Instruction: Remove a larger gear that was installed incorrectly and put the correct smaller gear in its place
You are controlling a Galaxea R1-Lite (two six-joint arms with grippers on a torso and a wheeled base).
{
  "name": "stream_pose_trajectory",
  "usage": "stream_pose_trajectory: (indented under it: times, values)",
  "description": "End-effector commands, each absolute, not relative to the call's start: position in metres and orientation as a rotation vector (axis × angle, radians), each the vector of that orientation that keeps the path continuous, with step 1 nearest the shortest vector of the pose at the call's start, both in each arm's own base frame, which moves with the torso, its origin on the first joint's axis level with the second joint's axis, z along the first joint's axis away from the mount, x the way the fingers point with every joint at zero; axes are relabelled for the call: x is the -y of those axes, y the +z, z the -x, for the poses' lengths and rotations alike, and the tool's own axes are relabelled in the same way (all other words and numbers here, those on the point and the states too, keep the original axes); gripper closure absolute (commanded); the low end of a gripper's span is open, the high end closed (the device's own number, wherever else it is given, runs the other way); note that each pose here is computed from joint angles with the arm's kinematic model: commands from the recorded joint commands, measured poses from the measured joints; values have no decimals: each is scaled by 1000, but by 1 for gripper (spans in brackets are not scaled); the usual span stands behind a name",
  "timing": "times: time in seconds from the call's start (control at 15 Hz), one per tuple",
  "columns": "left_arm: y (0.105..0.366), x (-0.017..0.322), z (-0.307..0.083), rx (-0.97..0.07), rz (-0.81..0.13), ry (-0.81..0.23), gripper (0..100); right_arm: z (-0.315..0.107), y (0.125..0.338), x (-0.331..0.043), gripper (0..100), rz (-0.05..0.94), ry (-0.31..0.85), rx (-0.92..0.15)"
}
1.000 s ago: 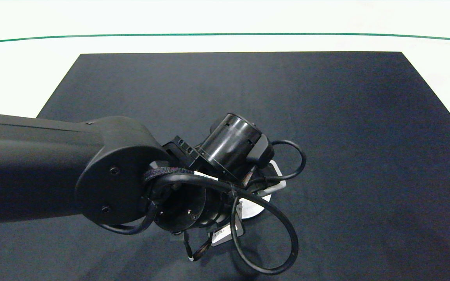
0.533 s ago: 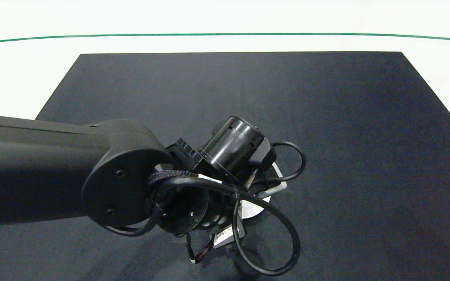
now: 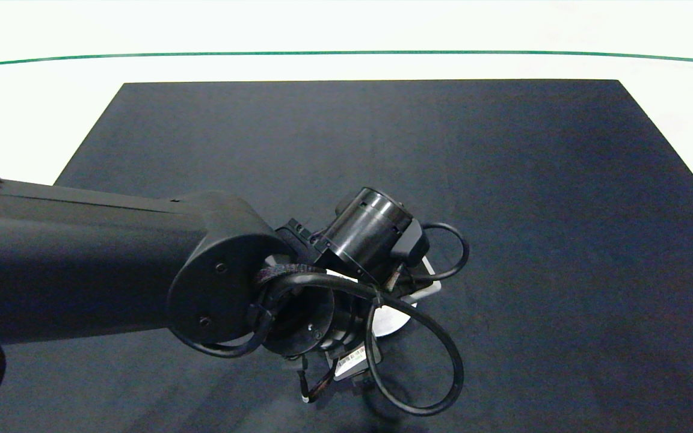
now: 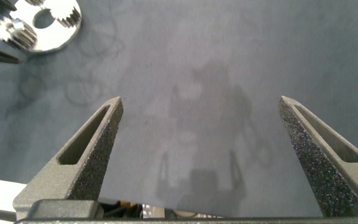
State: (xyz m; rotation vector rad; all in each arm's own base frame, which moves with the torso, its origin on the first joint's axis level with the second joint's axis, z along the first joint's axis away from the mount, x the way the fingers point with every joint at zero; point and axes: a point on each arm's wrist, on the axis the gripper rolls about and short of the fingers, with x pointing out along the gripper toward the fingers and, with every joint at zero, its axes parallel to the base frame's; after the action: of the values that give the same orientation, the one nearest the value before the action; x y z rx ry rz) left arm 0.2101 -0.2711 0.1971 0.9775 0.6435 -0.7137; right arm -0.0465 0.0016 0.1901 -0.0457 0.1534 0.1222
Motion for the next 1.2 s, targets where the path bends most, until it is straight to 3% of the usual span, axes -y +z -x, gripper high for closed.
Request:
stream_pose_trajectory:
  times: [0.07,0.4,1.2]
  values:
    - [191,273,-213,-661,-990,-712,0,47,187,-2,0,46,125,-159]
    - [192,275,-215,-655,-986,-711,5,47,187,-2,0,46,127,-161]
    - [191,275,-215,-657,-986,-710,29,46,187,-2,0,46,127,-161]
